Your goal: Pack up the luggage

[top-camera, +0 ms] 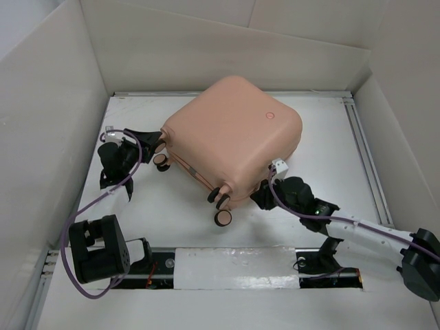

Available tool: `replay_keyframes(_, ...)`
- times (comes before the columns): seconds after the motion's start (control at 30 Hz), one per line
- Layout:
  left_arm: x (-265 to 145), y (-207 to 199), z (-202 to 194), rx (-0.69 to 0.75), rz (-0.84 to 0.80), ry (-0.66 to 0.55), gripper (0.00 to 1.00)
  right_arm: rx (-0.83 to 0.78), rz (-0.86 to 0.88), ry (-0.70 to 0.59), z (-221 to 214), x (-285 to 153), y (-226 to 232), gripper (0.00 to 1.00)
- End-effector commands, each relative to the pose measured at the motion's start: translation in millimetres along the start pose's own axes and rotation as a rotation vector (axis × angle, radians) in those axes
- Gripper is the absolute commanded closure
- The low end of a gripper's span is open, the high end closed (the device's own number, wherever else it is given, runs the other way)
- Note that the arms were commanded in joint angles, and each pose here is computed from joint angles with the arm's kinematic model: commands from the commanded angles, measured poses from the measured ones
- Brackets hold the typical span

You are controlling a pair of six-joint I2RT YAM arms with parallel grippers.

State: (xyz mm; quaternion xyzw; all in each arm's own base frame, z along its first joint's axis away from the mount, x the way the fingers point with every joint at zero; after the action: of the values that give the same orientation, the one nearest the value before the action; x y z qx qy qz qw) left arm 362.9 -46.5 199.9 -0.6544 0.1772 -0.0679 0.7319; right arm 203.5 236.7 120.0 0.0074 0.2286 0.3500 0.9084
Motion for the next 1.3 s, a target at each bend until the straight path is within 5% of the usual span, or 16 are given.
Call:
replay_keyframes(0.0,-22.1,-84.6,-23.5,0.132,-0.261,0.117,1.00,-0.010,0.065,-0.132,33.9,3.5,11.7,0.67)
replay_keyframes(0.17,-22.3,-78.6,-24.2,0.148,-0.237,0.117,1.00,-0.007,0.063,-0.193,46.9,-3.8,11.9,0.46)
replay_keyframes(0.23,-21.9,-74.7,-23.6,0.145,-0.234,0.109,1.00,-0.015,0.052,-0.196,47.3,-3.6,9.8,0.50)
replay_keyframes(0.4,-27.0,-81.4,-26.6,0.150,-0.253,0.115,1.00,-0.011,0.051,-0.251,53.7,-6.4,8.9,0.90)
replay_keyframes(0.5,-28.5,-78.5,-27.8,0.157,-0.251,0.115,1.00,0.005,0.090,-0.294,59.5,-11.5,15.3,1.00)
replay_keyframes(0.97,-31.8,-67.9,-30.9,0.132,-0.245,0.109,1.00,0.137,0.693,-0.093,59.3,-93.1,189.2,1.00)
replay_keyframes(1.17,-39.6,-62.3,-35.5,0.118,-0.251,0.101,1.00,0.261,0.673,-0.153,78.7,-74.2,221.5,1.00)
replay_keyframes(1.27,-45.1,-60.0,-39.2,0.111,-0.255,0.101,1.00,0.260,0.496,-0.203,85.8,-34.3,209.2,1.00)
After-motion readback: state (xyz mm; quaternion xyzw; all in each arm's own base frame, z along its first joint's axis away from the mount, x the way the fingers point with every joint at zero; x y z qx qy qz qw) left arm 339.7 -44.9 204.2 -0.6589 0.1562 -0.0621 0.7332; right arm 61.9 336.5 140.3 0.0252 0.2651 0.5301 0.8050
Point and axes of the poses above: each gripper's point midway between its finger pads, its own x axis out along the fingers, its own y axis along the line the jaws close on, z = x × y, the point moved 1 cm from there along -x, back along the fingers, and after that the axes turned 12 degrees about -x, right-handed, at the moved point
